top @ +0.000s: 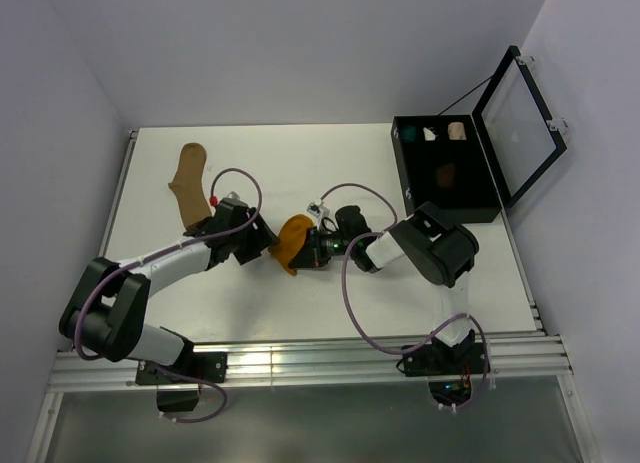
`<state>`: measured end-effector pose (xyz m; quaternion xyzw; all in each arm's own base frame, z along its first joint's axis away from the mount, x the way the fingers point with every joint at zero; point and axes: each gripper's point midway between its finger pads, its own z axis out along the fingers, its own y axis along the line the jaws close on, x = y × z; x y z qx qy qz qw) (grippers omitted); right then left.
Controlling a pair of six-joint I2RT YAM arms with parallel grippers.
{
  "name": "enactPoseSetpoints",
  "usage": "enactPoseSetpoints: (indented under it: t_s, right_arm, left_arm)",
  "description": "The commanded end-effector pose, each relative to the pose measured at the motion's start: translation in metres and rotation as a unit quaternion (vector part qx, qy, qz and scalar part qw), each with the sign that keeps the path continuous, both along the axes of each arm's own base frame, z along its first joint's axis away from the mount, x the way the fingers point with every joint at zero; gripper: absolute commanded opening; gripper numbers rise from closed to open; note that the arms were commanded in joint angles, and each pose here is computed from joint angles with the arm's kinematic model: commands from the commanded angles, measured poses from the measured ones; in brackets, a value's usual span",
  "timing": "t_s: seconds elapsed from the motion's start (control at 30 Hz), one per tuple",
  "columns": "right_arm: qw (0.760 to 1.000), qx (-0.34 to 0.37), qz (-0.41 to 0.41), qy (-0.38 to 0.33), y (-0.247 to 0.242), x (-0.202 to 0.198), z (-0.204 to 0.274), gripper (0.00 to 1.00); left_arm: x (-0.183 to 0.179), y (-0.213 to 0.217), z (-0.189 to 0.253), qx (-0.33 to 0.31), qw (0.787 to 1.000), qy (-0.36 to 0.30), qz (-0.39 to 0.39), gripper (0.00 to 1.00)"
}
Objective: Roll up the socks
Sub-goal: Roll the sock at the center of the board.
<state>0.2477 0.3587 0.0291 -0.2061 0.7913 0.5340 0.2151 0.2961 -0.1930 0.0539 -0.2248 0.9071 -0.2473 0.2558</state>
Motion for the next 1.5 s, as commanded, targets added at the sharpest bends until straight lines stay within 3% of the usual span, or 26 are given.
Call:
enactPoseSetpoints:
  t_s: [0.0,0.37,1.13,1.47]
  right_arm:
    - [0.998,0.045,0.032,0.036,0.004,-0.008,0.015,0.0]
    - [0.998,0.029,0.025,0.044,0.005,0.0,0.011,0.0]
    - [0.997,-0.026,0.066,-0.016,0.012,0.024,0.02,0.0]
    - [0.996,-0.051,0.064,-0.024,0.006,0.026,0.014,0.0]
  left_arm:
    - [0.004,-0.017,0.003,-0.022,1.0,-0.012,-0.016,0.7]
    - [-0.002,-0.014,-0.028,0.007,0.999,0.034,-0.008,0.6]
    - [0.004,-0.018,-0.033,0.037,0.997,0.032,-0.063,0.57]
    - [0.019,0.01,-0.009,0.058,0.998,0.01,-0.025,0.67]
